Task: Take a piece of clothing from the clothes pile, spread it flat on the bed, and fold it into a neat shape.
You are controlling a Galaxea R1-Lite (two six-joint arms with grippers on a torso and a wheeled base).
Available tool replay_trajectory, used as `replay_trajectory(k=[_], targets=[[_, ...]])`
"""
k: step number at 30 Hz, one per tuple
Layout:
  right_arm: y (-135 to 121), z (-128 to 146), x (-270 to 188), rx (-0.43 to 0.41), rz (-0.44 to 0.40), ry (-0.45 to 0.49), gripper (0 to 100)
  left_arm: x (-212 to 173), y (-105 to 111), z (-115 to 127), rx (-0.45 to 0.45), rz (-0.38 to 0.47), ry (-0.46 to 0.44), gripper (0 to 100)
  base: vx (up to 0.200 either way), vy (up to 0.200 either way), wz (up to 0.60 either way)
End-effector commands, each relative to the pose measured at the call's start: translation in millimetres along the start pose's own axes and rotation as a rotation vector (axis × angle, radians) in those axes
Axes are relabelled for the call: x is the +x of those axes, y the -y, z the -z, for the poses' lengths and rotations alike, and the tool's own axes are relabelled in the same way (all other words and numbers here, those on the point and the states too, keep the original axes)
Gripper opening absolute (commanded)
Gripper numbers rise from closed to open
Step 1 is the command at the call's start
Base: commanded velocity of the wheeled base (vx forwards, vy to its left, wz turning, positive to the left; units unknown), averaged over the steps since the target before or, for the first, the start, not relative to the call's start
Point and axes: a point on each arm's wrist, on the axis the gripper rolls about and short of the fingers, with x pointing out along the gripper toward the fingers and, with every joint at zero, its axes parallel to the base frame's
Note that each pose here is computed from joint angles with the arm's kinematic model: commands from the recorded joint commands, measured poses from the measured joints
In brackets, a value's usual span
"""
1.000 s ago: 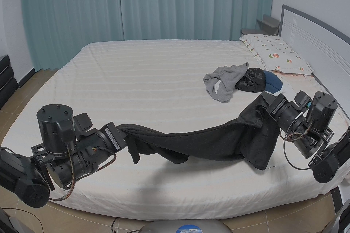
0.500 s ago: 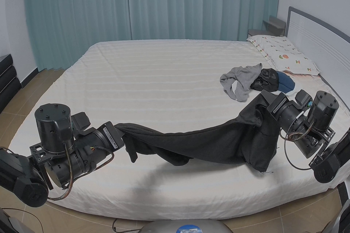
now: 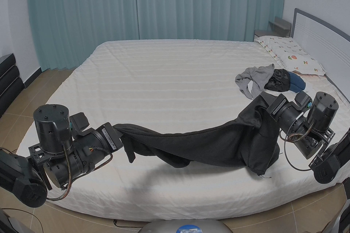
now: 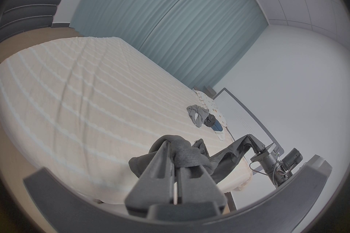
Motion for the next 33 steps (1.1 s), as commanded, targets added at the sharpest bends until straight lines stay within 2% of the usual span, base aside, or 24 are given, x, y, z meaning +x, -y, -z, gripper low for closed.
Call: replay_trajectory(k=[1, 10, 14, 18, 20, 22, 25, 29, 33], targets=[[0.0, 0.9, -0.2, 0.0, 0.0, -0.003, 0, 0.2, -0.7, 0.5, 0.0, -0.003, -0.001, 0, 0.0, 0.0, 0.0], [-1.3, -2.8, -8.6, -0.001, -0.004, 0.0, 0, -3.0, 1.1, -1.2, -0.004, 0.009, 0.005, 0, 0.0, 0.0, 0.0], [-3.7, -6.3, -14.5, -0.006, -0.012, 0.002, 0, -7.7, 0.5, -1.1, -0.005, 0.013, 0.005, 0, -0.2, 0.0, 0.0], [-17.2, -15.6, -23.8, -0.032, -0.057, 0.025, 0, -11.0, 3.3, -1.0, -0.001, 0.025, 0.009, 0, -0.2, 0.0, 0.0], [-29.4, -30.0, -40.0, -0.08, -0.074, 0.037, 0, -19.8, 8.2, -4.6, -0.001, 0.053, 0.029, 0, -0.2, 0.0, 0.0], [-36.9, -42.3, -53.1, -0.09, -0.082, 0.054, 0, -27.6, 12.9, -7.9, -0.001, 0.082, 0.047, 0, -0.2, 0.0, 0.0], [-46.6, -60.3, -73.8, -0.09, -0.09, 0.067, 0, -43.8, 20.9, -12.8, 0.022, 0.123, 0.062, 0, -0.2, 0.0, 0.0], [-56.4, -79.8, -95.5, -0.084, -0.094, 0.098, 0, -61.8, 24.7, -16.7, 0.08, 0.13, 0.056, 0, -0.15, 0.0, 0.0], [-78.7, -120.9, -121.5, -0.068, -0.113, 0.19, 0, -88.5, 38.2, -37.1, 0.122, 0.182, 0.127, 0, 0.0, 0.0, 0.0]])
